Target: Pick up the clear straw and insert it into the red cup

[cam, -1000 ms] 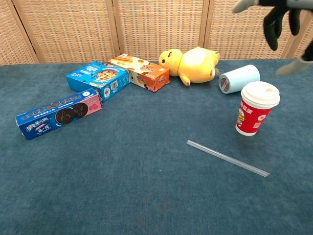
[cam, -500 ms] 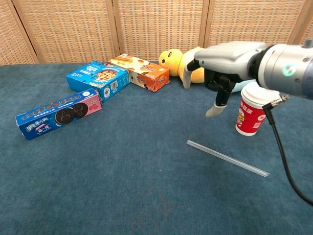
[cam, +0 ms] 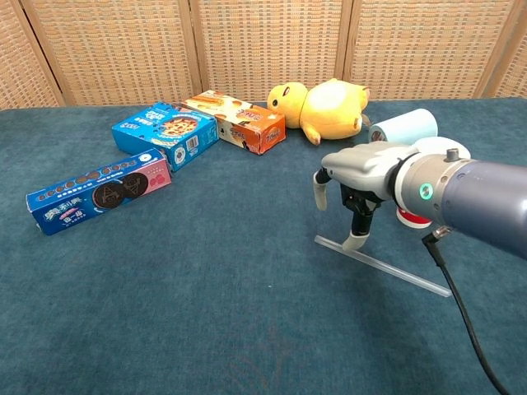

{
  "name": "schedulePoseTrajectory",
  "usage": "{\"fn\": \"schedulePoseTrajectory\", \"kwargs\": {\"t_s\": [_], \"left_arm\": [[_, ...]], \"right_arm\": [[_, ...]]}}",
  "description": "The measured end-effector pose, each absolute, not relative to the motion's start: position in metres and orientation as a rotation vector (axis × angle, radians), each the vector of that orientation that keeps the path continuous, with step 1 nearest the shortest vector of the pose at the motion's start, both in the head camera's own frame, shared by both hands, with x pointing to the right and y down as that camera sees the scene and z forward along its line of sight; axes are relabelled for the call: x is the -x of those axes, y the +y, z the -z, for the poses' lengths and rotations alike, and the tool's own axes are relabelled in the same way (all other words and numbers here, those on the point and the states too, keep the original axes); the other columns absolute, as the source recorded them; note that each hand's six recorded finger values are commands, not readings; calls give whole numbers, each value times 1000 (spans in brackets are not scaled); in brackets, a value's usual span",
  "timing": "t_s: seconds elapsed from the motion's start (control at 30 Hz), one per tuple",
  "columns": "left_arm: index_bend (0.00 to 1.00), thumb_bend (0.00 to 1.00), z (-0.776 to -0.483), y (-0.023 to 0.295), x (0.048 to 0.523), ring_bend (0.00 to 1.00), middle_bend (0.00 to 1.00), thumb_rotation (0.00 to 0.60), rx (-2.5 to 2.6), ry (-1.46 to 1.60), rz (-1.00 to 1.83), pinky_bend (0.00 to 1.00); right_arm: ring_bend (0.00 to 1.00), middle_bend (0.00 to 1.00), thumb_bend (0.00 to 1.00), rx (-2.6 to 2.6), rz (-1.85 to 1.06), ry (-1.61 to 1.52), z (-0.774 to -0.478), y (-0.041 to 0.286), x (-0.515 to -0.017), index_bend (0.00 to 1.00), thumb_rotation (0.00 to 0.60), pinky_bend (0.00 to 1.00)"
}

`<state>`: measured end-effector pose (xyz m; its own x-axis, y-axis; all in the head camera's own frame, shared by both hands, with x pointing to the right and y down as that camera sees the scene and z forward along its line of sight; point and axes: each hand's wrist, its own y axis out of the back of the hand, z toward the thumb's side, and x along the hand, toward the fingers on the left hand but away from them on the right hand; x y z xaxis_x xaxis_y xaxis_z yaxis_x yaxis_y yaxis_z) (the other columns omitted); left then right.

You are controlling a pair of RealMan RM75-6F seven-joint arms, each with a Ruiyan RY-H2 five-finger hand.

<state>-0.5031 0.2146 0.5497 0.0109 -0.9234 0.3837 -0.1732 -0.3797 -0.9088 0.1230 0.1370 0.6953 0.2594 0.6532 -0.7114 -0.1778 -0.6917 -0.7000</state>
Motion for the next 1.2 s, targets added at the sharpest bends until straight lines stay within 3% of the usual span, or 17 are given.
{"fn": "schedulePoseTrajectory", "kwargs": {"t_s": [0.3, 0.83, 1.2], "left_arm": [[0, 101, -551, 215, 502, 0, 0, 600, 1622, 1139, 1427, 0], [0, 101, -551, 214, 503, 0, 0, 600, 1624, 1142, 1427, 0], [0, 101, -550, 214, 504, 0, 0, 600, 1623, 1147, 1427, 0]], "right_arm": [[832, 949, 177, 1882, -1641, -515, -707, 142, -128, 492, 600, 1000], [833, 949, 331, 1864, -1819, -691, -721, 144, -121, 511, 600, 1000], [835, 949, 375, 1886, -1901, -738, -724, 148, -114, 514, 600, 1000]]}}
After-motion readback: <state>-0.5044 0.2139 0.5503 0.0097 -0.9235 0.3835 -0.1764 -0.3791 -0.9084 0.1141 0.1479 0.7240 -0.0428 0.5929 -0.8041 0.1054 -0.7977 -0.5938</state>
